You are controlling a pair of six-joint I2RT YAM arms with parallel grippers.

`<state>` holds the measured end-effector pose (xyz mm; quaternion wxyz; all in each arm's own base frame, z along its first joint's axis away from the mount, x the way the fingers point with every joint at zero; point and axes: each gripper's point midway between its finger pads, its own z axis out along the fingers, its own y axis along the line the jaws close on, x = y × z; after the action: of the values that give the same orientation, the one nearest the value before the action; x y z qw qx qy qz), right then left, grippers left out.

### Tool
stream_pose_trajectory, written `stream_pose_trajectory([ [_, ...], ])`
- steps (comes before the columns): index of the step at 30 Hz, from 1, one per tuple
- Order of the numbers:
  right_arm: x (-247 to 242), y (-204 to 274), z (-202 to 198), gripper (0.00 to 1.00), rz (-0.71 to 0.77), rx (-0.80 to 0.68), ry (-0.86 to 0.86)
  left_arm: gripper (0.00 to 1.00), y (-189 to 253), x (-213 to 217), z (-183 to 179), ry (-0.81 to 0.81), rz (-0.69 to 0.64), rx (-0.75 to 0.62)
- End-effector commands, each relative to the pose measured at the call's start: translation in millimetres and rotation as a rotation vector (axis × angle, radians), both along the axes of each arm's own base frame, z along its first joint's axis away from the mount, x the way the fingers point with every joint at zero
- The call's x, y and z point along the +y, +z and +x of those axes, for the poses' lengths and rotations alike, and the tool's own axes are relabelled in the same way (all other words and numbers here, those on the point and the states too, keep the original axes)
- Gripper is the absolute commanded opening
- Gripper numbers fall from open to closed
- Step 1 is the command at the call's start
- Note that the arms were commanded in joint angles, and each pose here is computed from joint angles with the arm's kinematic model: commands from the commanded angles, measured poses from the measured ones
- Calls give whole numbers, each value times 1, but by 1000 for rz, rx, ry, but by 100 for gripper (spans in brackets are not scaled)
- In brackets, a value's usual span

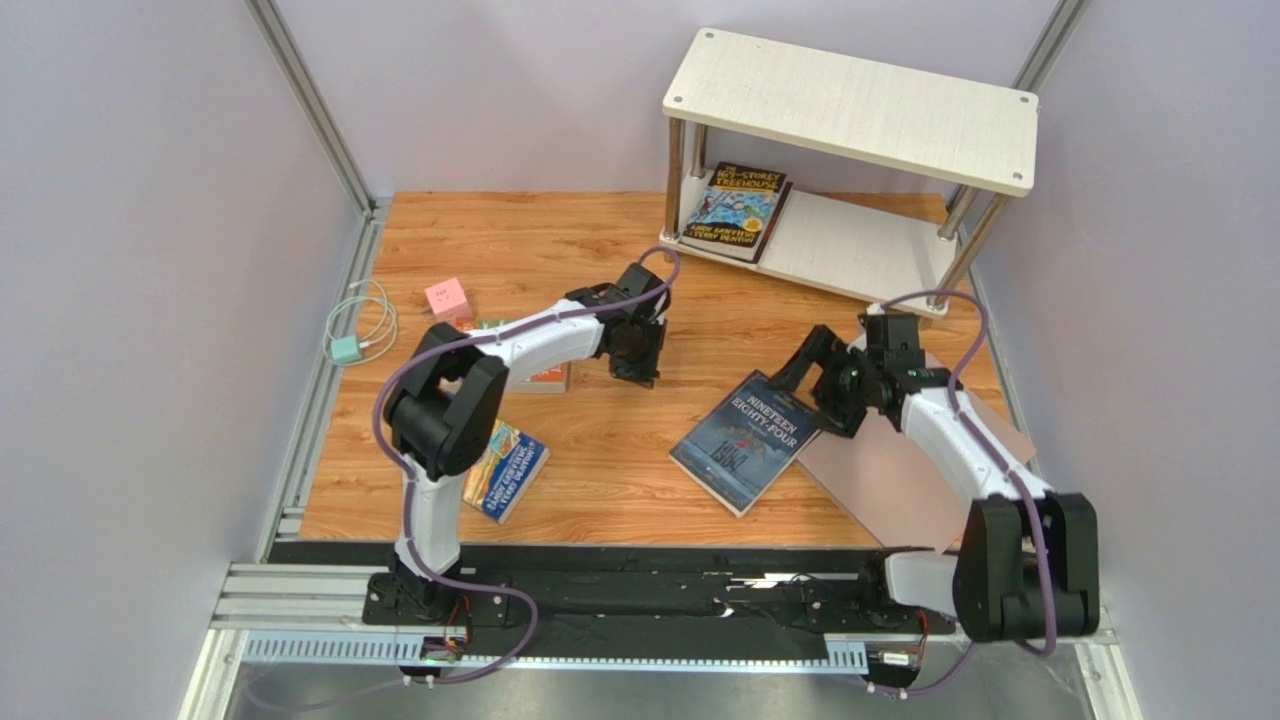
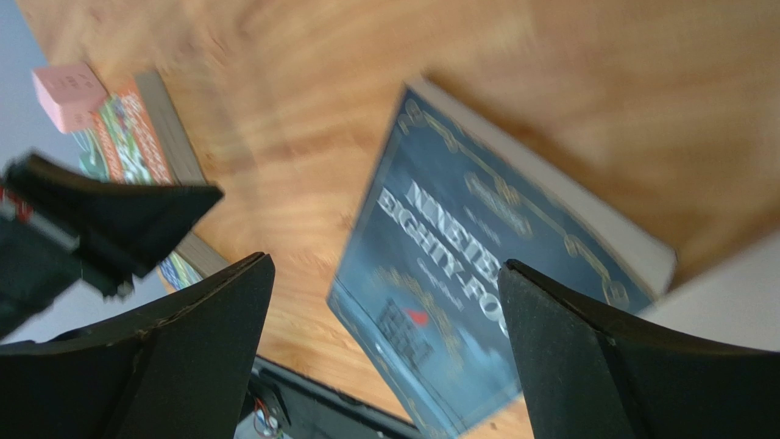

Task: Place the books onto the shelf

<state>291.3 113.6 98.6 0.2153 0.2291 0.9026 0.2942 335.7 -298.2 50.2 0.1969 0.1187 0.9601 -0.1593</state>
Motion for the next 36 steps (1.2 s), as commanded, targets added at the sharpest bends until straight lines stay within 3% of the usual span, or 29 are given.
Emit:
stream_pose_trajectory([
  [1,-3,-1,-38,100,-16,26,4,0,-1,-31,-8,-81,-18,27],
  [8,-4,-16,-80,88,14,79,-28,0,-13,-49,-29,-109,-29,78],
  [13,3,-43,-94,87,48,155,-9,0,-16,-62,-39,-133,-41,90],
  [25,29,-46,-66,82,119,29,31,0,-27,-68,-57,-154,-36,134],
  [28,42,-28,-57,74,156,-44,76,0,-28,-66,-59,-156,-33,140],
  [32,51,-8,-50,54,187,-122,94,0,-30,-67,-60,-159,-32,147],
  [36,54,14,-47,50,210,-209,97,0,-34,-66,-62,-159,-27,158],
])
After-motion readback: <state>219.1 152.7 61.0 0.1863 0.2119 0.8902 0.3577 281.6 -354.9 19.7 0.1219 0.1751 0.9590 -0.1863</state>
